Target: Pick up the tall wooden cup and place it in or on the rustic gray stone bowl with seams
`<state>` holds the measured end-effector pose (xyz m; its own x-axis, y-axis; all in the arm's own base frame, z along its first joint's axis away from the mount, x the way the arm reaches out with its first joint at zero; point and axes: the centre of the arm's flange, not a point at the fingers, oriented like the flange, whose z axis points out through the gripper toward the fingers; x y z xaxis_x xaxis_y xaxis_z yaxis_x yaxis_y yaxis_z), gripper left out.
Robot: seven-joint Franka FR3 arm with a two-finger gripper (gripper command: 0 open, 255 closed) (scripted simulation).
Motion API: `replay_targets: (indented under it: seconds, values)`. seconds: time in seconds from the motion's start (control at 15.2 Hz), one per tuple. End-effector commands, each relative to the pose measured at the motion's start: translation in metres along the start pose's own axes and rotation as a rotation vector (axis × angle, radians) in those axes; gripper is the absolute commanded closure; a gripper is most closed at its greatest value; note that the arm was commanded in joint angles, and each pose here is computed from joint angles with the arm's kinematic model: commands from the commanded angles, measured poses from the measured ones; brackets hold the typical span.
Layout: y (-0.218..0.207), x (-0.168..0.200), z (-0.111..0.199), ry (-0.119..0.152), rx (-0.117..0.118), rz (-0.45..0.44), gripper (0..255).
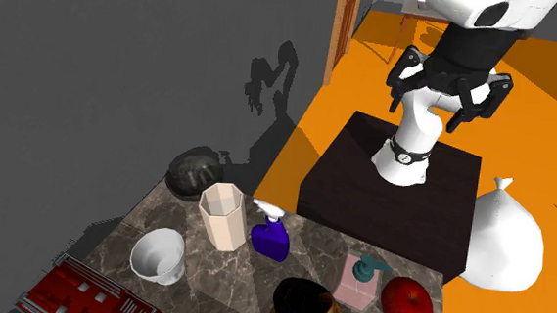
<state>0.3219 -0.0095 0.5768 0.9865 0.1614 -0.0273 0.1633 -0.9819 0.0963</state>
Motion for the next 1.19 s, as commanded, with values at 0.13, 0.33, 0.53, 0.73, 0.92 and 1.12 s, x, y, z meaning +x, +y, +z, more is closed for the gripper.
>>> replay_targets:
  seconds: [0.13,0.33,0.53,0.73,0.92,1.12]
  values:
    - [0.019,0.007,0.018,0.002,0.005,-0.009,0]
    - [0.046,0.017,0.045,0.005,0.012,-0.023,0]
    - [0.074,0.028,0.073,0.008,0.019,-0.037,0]
    - [0.101,0.039,0.1,0.01,0.027,-0.051,0]
    - [0.128,0.051,0.128,0.013,0.034,-0.065,0]
    - [0.154,0.063,0.156,0.016,0.041,-0.079,0]
